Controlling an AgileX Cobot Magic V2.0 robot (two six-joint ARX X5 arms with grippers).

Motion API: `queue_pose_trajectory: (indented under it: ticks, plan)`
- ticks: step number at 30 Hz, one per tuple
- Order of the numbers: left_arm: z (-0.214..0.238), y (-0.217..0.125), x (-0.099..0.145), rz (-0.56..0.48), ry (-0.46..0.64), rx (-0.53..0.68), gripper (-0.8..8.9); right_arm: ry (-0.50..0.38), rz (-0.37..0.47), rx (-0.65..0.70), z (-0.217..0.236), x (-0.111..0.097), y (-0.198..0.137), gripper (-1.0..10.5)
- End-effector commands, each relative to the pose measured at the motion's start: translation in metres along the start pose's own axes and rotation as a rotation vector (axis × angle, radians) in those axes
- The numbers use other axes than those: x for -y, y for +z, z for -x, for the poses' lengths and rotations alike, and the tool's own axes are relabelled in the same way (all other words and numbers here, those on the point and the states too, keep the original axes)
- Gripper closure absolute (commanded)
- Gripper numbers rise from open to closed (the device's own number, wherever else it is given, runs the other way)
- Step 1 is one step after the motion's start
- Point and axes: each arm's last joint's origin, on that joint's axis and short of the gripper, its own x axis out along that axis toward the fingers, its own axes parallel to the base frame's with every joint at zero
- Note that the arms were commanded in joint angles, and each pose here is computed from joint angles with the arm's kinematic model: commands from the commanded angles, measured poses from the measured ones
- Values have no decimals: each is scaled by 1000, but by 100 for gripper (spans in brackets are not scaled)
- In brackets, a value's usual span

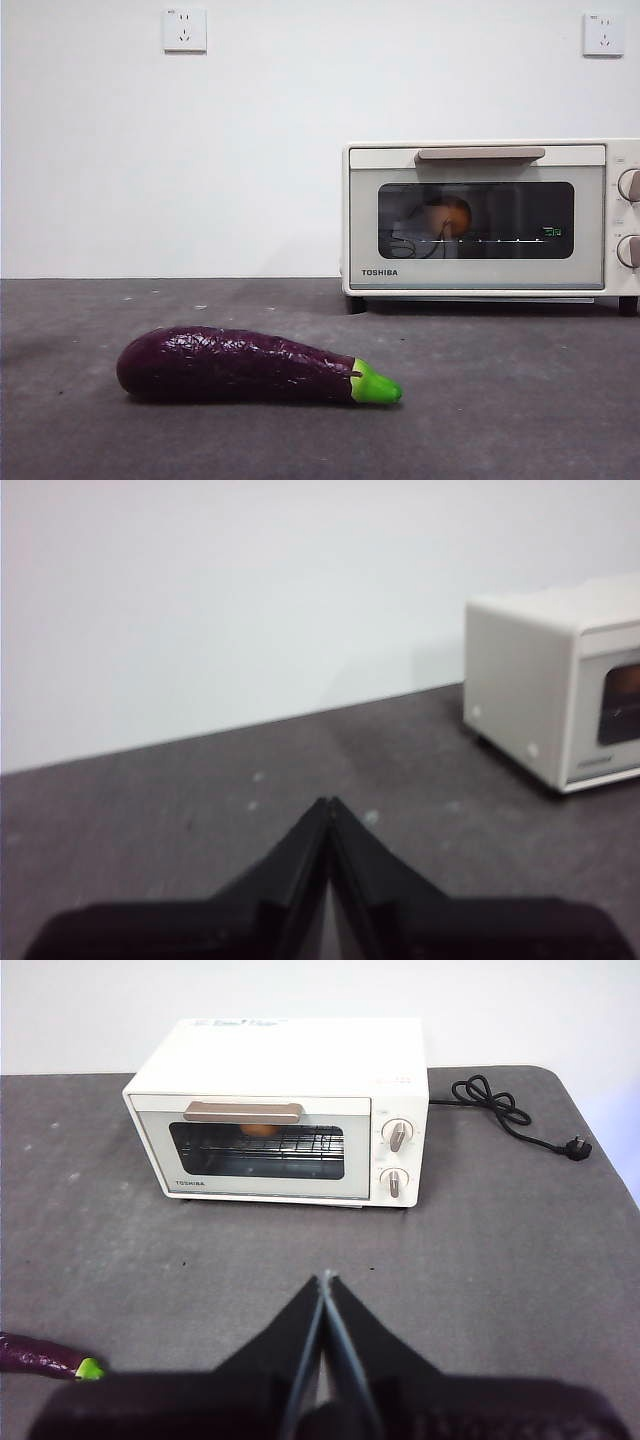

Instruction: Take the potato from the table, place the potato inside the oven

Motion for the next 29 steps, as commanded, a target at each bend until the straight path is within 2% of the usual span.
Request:
queue_pose_trajectory:
  ticks: [1, 6, 9, 11, 17, 21, 29]
  plan:
    - [0, -22, -1, 13, 24, -27, 817, -1, -4, -19, 0, 0, -2, 946]
    - [1, -53, 1, 32, 32, -44, 817, -2, -4, -19, 0, 0, -2, 946]
    - [1, -71, 3, 83, 34, -33, 817, -1, -4, -19, 0, 0, -2, 946]
    - [3, -79, 3, 97, 45, -93, 817, -2, -3, -19, 0, 0, -2, 946]
    - [5, -80, 0, 95, 178, -112, 817, -2, -3, -20, 0, 0, -1, 946]
    - [5, -85, 0, 102, 186, -164, 817, -1, -3, -20, 0, 0, -1, 946]
    - [5, -85, 0, 119, 181, -157, 817, -2, -3, -20, 0, 0, -1, 946]
